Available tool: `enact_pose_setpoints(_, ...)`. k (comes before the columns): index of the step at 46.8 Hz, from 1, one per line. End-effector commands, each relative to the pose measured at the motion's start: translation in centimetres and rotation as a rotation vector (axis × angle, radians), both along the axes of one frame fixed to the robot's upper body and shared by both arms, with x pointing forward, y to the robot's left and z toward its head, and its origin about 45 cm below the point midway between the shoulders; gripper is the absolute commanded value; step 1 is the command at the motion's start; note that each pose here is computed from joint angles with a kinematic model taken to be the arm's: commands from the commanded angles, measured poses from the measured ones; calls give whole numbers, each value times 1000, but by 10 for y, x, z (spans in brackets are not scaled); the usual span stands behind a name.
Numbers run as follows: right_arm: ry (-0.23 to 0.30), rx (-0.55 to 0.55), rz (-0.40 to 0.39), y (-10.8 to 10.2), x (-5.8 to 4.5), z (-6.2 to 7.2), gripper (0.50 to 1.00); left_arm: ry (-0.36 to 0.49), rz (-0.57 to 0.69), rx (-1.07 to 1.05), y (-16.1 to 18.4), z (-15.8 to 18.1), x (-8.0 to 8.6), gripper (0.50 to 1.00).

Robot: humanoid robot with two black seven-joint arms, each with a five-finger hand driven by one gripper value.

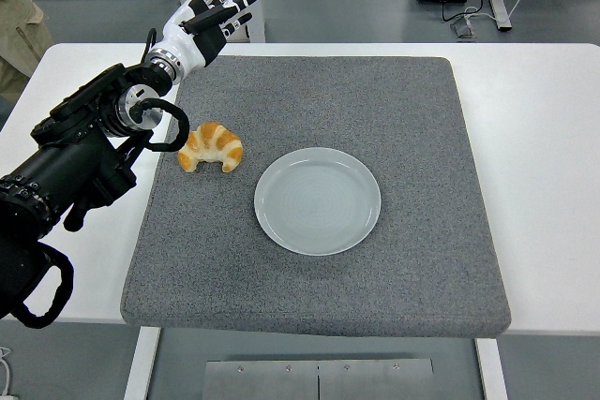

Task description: Place the bread on the plate

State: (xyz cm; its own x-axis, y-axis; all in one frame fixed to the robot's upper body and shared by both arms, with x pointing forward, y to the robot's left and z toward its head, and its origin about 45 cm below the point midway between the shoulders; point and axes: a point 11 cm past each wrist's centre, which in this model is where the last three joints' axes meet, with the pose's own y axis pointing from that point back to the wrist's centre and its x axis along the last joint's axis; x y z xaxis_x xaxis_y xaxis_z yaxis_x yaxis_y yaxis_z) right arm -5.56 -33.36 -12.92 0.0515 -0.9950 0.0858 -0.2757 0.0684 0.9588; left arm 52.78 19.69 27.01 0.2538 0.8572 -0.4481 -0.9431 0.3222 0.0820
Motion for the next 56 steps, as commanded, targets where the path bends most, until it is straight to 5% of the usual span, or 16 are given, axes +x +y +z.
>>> enact_pose_setpoints(1, 0, 0, 0, 0, 0, 0, 1000, -6, -2, 1, -1, 0, 0, 980)
enact_pose_setpoints(23, 0, 0, 0, 0, 0, 0, 1000, 0, -16, 13, -4, 0, -1, 980)
enact_pose_setpoints(56, 0, 0, 0, 0, 0, 0, 1000, -223, -162, 270, 31, 68, -22, 980)
